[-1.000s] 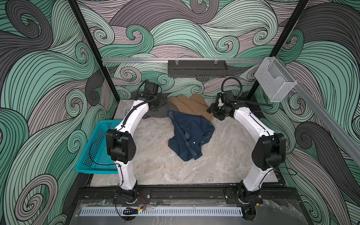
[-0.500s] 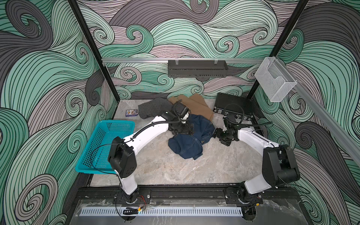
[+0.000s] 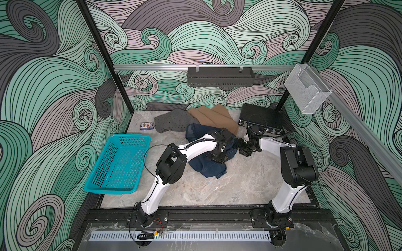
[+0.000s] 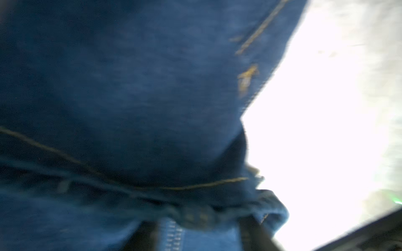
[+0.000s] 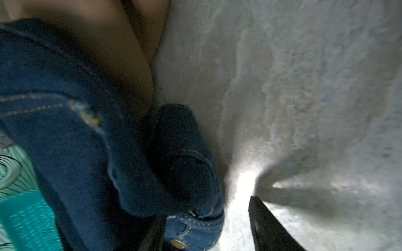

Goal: Roll up the skirts
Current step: Flatten out the skirt at the center of the board.

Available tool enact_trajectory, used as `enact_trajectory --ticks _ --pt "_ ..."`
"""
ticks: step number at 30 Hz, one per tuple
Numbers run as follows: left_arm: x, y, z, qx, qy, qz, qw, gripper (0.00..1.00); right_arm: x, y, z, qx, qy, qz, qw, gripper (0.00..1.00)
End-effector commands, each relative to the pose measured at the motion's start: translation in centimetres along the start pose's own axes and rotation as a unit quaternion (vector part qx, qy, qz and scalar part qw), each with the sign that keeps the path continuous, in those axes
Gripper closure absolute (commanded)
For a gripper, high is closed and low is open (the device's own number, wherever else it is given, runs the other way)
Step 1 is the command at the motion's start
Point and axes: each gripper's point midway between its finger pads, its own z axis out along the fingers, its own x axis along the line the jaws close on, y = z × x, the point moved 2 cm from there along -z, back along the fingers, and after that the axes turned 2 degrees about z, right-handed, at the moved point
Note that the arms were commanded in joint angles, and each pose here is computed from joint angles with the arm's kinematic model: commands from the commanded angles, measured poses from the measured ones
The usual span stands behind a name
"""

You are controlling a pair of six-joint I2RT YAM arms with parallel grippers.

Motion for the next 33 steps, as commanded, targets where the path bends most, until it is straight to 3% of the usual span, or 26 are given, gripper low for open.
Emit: enact_trajectory --ticks 1,4,6,8,11,13,15,16,18,21,22,24,25,26,28,29,30,31,33 --pt "3.0 1.5 -2.3 -0.027 0.064 -0.007 0.998 1.0 1.4 1.3 0.2 -0.008 0.035 -0.009 0.999 0.69" --pt "5.4 3.0 -6.8 -0.095 0.071 -0.043 0.992 1.0 2.2 1.5 -1.5 -0.027 0.044 -0.014 0.999 1.0" --pt "7.2 3.9 -11.8 -0.166 0.072 -0.075 0.981 1.0 2.9 1.7 -3.9 -0.053 0.041 -0.02 0.998 1.0" --pt "8.7 4.3 -17.9 -0.257 0.066 -0.107 0.958 1.0 3.6 1.8 -7.2 -0.082 0.044 -0.011 0.996 1.0" --pt "10.6 3.6 -27.0 -0.413 0.059 -0.138 0.898 1.0 5.0 1.0 -12.7 -0.138 0.063 -0.004 0.988 1.0" --pt "11.5 2.4 -31.5 -0.52 0.046 -0.137 0.842 0.99 5.7 0.7 -16.6 -0.197 0.074 -0.013 0.978 1.0" --pt "14.2 0.1 -35.4 -0.603 0.054 -0.179 0.776 0.97 5.9 0.9 -19.4 -0.243 0.068 -0.025 0.967 1.0" --pt "16.5 -0.9 -36.2 -0.622 0.063 -0.212 0.751 0.97 5.9 1.0 -20.4 -0.254 0.062 -0.027 0.965 1.0" --pt "22.1 -1.9 -35.2 -0.599 0.085 -0.308 0.735 0.99 5.8 1.2 -20.6 -0.245 0.043 -0.033 0.968 1.0" --pt "29.2 -1.9 -30.1 -0.498 0.123 -0.409 0.755 0.83 4.4 0.8 -18.3 -0.201 0.004 -0.019 0.979 1.0" --pt "31.3 -1.0 -27.3 -0.45 0.138 -0.426 0.773 0.75 3.6 0.5 -16.9 -0.184 -0.007 -0.009 0.983 1.0" --pt "34.6 -0.4 -23.4 -0.362 0.14 -0.473 0.791 0.31 2.5 -0.1 -14.4 -0.147 -0.02 0.001 0.989 1.0" --pt "35.9 0.0 -21.1 -0.31 0.135 -0.485 0.806 0.17 1.8 -0.3 -13.2 -0.131 -0.031 0.005 0.991 1.0" --pt "36.6 0.2 -19.8 -0.267 0.132 -0.498 0.815 0.1 1.4 -0.5 -12.2 -0.117 -0.038 0.009 0.992 1.0" --pt "36.8 -0.7 -17.7 -0.166 0.133 -0.521 0.826 0.07 0.7 -0.9 -11.0 -0.091 -0.047 0.01 0.995 0.9" --pt "36.3 -0.7 -16.9 -0.144 0.131 -0.512 0.836 0.07 0.2 -1.0 -10.8 -0.088 -0.055 0.014 0.995 0.8" --pt "35.4 -0.7 -16.3 -0.132 0.131 -0.502 0.845 0.07 -0.2 -1.2 -10.8 -0.09 -0.058 0.017 0.994 0.62" --pt "34.1 -1.0 -16.0 -0.131 0.13 -0.49 0.852 0.07 -0.5 -1.2 -11.0 -0.093 -0.059 0.02 0.994 0.52" --pt "30.6 -1.2 -15.7 -0.16 0.106 -0.458 0.868 0.07 -1.0 -1.1 -11.7 -0.109 -0.067 0.021 0.992 0.38"
